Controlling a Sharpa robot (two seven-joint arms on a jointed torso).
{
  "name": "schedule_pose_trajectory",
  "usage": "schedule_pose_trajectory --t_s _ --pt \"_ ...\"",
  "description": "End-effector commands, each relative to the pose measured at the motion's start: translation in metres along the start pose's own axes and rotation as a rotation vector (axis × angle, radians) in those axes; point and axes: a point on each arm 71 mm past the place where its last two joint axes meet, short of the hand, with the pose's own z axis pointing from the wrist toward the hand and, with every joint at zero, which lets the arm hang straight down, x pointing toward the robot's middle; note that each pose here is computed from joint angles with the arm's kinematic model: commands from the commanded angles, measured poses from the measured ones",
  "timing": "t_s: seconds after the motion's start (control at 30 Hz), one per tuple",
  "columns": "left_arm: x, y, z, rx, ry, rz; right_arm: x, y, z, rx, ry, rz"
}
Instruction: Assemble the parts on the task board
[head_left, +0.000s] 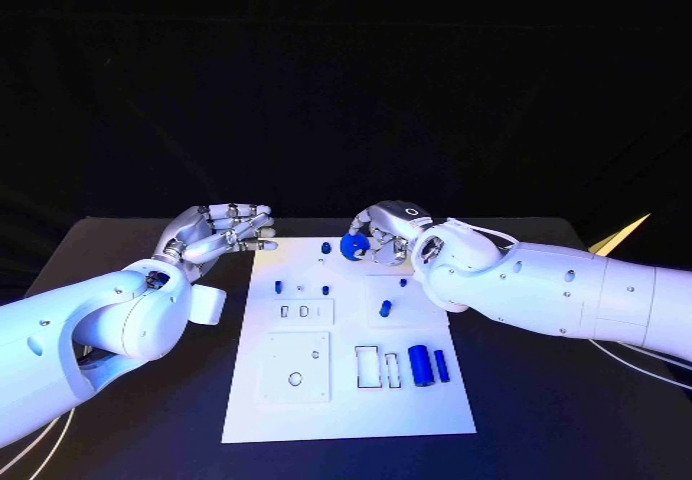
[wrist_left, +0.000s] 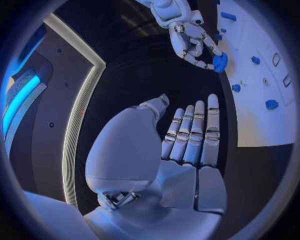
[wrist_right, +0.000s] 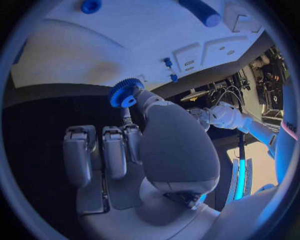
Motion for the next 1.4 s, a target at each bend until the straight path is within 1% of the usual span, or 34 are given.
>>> schedule_pose_trajectory --t_s 0.03,0.2,0.5,0.8,0.97,1.4 --pt "0.0022 -0.001 0.0005 0.004 0.008 -0.003 0.001 0.01 0.004 -0.017 -0.011 -0.016" --pt "0.0033 -0.001 0.0008 0.005 0.01 -0.004 0.007 0.024 0.012 -0.03 -0.016 -0.022" --pt "0.0044 -0.0011 0.0012 0.006 0.012 -0.005 0.023 0.034 0.023 -0.026 0.003 -0.024" --pt "0.0054 -0.0011 0.0016 0.007 0.014 -0.006 0.041 0.04 0.026 -0.027 0.04 -0.019" --pt "0.0053 -0.0011 0.0017 0.008 0.013 -0.005 0.046 0.042 0.027 -0.029 0.05 -0.016" --pt "0.0048 -0.0016 0.0008 0.007 0.012 -0.005 0.047 0.041 0.032 -0.014 0.037 -0.018"
